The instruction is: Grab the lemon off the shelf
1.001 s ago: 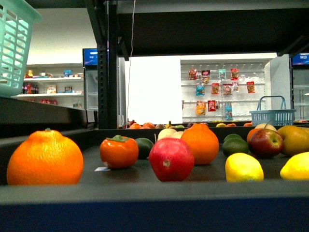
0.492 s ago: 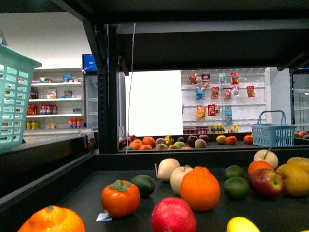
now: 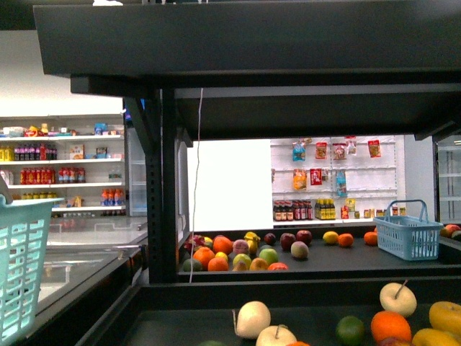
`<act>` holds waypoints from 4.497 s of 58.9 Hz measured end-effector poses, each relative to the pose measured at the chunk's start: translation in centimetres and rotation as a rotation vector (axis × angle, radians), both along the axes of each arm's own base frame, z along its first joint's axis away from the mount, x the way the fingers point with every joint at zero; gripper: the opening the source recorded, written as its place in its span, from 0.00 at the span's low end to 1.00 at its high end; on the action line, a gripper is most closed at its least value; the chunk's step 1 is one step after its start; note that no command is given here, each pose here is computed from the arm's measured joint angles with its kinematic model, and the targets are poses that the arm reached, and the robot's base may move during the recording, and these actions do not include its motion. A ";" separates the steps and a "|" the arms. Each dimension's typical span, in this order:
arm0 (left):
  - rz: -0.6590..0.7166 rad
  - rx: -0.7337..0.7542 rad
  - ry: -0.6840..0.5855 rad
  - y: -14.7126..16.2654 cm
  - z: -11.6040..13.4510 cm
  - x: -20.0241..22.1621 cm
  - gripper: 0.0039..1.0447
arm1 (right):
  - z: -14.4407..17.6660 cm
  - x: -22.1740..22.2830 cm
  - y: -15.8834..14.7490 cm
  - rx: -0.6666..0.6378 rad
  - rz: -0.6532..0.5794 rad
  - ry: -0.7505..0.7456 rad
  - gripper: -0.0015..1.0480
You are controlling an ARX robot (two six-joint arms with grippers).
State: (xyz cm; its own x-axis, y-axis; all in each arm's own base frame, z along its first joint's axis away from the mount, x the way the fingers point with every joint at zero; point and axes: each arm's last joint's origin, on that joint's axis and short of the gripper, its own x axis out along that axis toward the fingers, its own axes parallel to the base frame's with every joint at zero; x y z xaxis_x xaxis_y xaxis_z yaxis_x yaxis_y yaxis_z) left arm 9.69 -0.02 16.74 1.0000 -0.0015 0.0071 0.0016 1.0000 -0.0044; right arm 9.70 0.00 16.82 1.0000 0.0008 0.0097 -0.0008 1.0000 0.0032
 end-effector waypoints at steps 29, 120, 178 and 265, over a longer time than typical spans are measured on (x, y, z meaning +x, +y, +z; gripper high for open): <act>-0.001 -0.003 0.002 0.0 0.0 0.0 0.92 | 0.0 0.0 0.0 0.000 -0.001 0.000 0.93; 0.024 -0.894 0.115 8.0 8.2 7.6 0.92 | 0.0 0.0 0.0 -0.001 0.000 0.000 0.93; 0.054 -1.295 0.112 12.6 8.1 20.7 0.92 | 0.0 0.0 0.0 0.000 0.000 0.000 0.93; -0.221 -1.077 0.245 7.1 12.3 21.6 0.07 | 0.0 0.0 0.0 -0.001 0.000 0.000 0.93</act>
